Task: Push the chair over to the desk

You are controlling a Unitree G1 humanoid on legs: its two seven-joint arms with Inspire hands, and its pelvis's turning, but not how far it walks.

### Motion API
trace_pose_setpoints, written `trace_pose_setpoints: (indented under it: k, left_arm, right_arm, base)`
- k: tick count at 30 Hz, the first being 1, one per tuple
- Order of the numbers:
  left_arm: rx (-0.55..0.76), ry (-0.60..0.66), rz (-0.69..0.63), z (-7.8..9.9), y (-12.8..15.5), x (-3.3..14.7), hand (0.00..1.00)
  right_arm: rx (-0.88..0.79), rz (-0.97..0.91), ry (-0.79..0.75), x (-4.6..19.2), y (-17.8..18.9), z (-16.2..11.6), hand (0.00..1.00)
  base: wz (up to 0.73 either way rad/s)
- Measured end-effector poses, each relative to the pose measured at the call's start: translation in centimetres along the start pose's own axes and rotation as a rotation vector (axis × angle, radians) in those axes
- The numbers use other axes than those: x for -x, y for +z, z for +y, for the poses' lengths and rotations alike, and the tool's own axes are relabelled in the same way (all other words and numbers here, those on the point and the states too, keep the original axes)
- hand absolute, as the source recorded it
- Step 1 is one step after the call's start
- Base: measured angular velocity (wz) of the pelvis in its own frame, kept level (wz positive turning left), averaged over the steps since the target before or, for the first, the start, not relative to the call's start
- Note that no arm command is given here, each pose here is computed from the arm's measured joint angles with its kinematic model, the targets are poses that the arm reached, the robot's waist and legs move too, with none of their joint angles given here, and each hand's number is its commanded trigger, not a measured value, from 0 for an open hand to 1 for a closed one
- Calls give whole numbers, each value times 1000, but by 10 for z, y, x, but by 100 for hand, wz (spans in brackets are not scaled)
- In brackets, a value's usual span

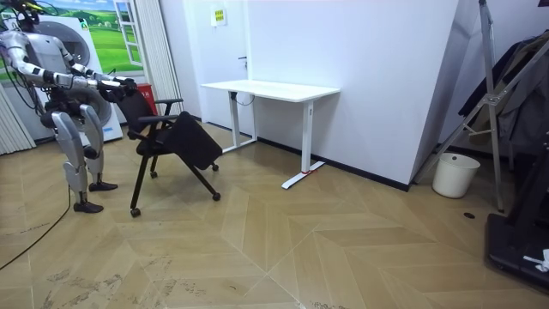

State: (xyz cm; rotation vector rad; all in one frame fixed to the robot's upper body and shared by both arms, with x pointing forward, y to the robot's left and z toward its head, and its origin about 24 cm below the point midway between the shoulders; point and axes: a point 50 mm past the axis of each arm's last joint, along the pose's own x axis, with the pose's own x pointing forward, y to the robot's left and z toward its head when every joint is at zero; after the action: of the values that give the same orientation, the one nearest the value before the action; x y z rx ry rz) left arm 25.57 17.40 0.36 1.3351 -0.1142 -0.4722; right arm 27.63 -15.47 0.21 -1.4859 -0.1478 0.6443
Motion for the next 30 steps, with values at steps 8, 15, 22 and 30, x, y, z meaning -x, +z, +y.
trace_pose_setpoints:
  k: [8, 15, 22, 30]
  left_arm:
    - [21, -33, 3, -9, -6, -2, 100]
    - [93, -44, 2, -18, -3, -5, 100]
    - [35, 3, -50, 5, -4, -17, 100]
    - [-9, 41, -70, 23, -4, -26, 100]
  right_arm:
    - [-35, 3, 13, 1, -1, 12, 100]
    - [-31, -3, 1, 7, -10, 11, 100]
    - [-30, -3, -85, 5, -13, 6, 100]
    - [-18, 9, -150, 0, -17, -3, 100]
  base:
    - [22]
    - [2]
    - [-16]
    - [-19]
